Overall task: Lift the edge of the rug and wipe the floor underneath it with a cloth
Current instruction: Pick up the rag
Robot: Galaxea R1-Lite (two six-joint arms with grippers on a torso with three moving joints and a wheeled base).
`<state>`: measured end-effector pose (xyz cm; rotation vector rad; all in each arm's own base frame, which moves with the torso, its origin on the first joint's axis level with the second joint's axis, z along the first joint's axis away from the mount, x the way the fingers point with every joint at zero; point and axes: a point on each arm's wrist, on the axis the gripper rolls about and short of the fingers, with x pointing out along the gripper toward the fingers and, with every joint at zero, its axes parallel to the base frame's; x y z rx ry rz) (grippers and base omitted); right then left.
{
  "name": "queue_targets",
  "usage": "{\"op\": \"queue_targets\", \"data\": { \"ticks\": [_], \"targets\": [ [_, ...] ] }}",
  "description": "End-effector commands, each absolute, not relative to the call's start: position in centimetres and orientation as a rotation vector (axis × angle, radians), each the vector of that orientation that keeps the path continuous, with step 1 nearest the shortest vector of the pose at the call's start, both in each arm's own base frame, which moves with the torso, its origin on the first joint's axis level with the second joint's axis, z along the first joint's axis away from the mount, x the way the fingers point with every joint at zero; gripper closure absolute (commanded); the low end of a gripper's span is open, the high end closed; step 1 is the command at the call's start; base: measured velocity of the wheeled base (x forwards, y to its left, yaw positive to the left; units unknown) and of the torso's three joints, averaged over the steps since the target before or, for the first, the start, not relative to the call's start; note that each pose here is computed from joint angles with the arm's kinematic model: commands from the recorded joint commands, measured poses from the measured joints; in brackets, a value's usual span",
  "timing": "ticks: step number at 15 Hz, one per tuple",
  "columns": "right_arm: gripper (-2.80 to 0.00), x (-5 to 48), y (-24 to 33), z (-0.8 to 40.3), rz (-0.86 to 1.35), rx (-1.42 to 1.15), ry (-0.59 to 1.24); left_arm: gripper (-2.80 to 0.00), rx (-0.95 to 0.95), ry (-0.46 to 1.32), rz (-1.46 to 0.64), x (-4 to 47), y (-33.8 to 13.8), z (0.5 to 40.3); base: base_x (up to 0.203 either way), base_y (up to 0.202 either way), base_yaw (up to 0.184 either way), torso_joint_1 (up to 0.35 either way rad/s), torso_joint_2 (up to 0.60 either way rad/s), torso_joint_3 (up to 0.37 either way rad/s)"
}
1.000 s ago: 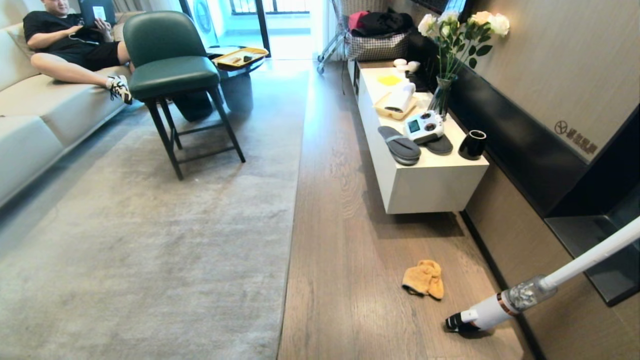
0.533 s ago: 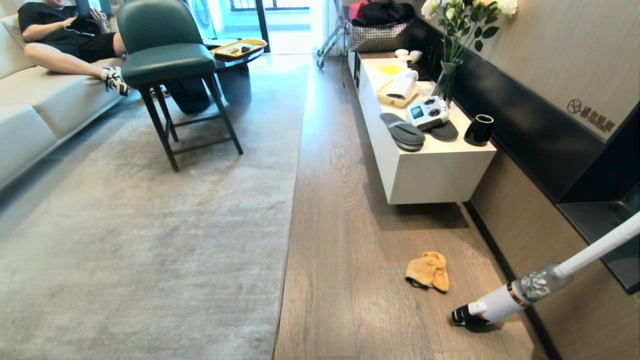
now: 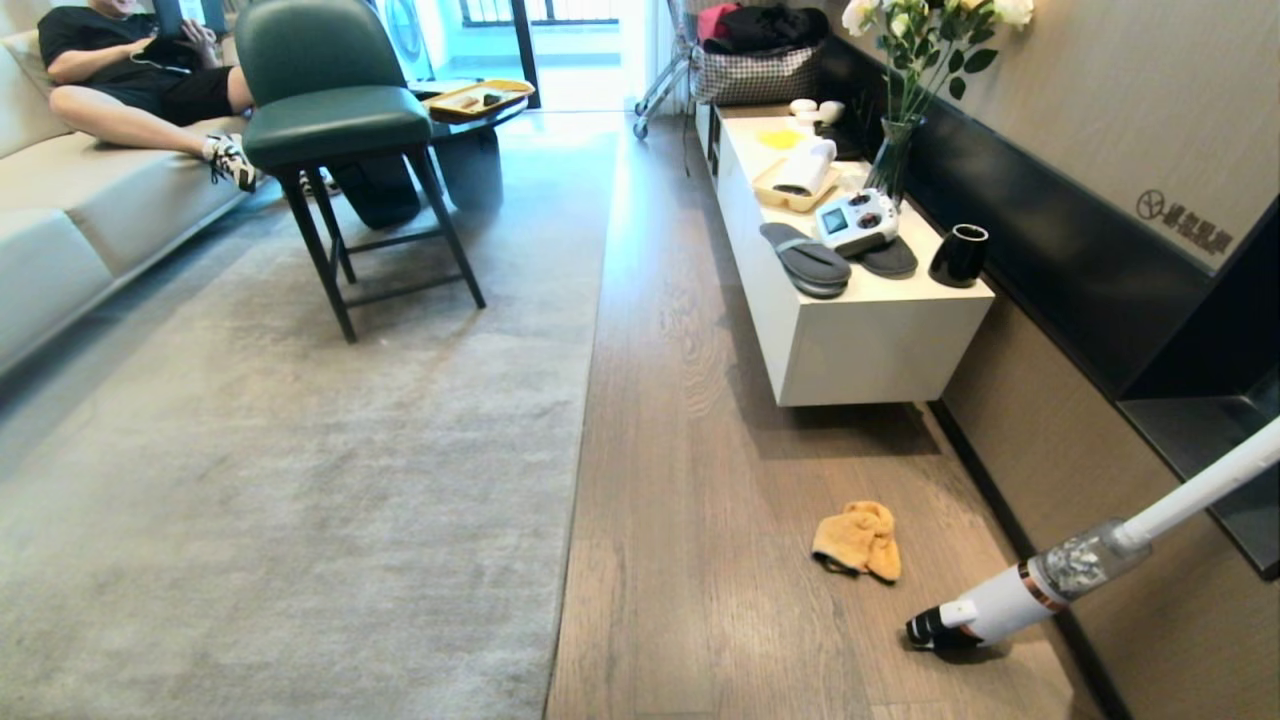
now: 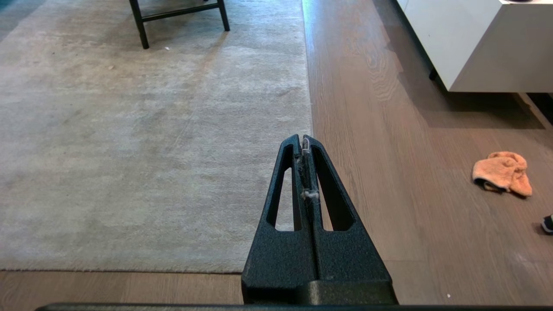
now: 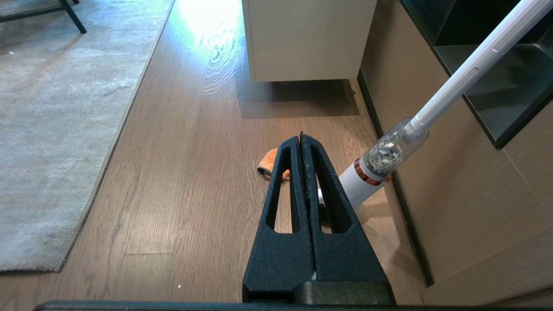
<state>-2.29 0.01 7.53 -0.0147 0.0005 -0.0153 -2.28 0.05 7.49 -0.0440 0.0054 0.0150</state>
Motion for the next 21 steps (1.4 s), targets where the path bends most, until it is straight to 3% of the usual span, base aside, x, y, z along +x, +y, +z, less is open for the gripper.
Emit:
{"op": "queue_targets", "data": {
  "ticks": [1, 21],
  "targets": [
    [0.0, -2.28, 0.01, 7.54, -0.015, -0.012, 0.001, 0.0, -0.044, 0.006, 0.015, -2.28, 0.05, 7.49, 0.0, 0.0, 0.0, 0.0, 0.0, 0.0],
    [0.0, -2.28, 0.0, 7.53, -0.021, 0.006, 0.001, 0.0, -0.046, 0.004, 0.015, -2.28, 0.05, 7.5, 0.0, 0.0, 0.0, 0.009, 0.02, 0.018]
  ]
}}
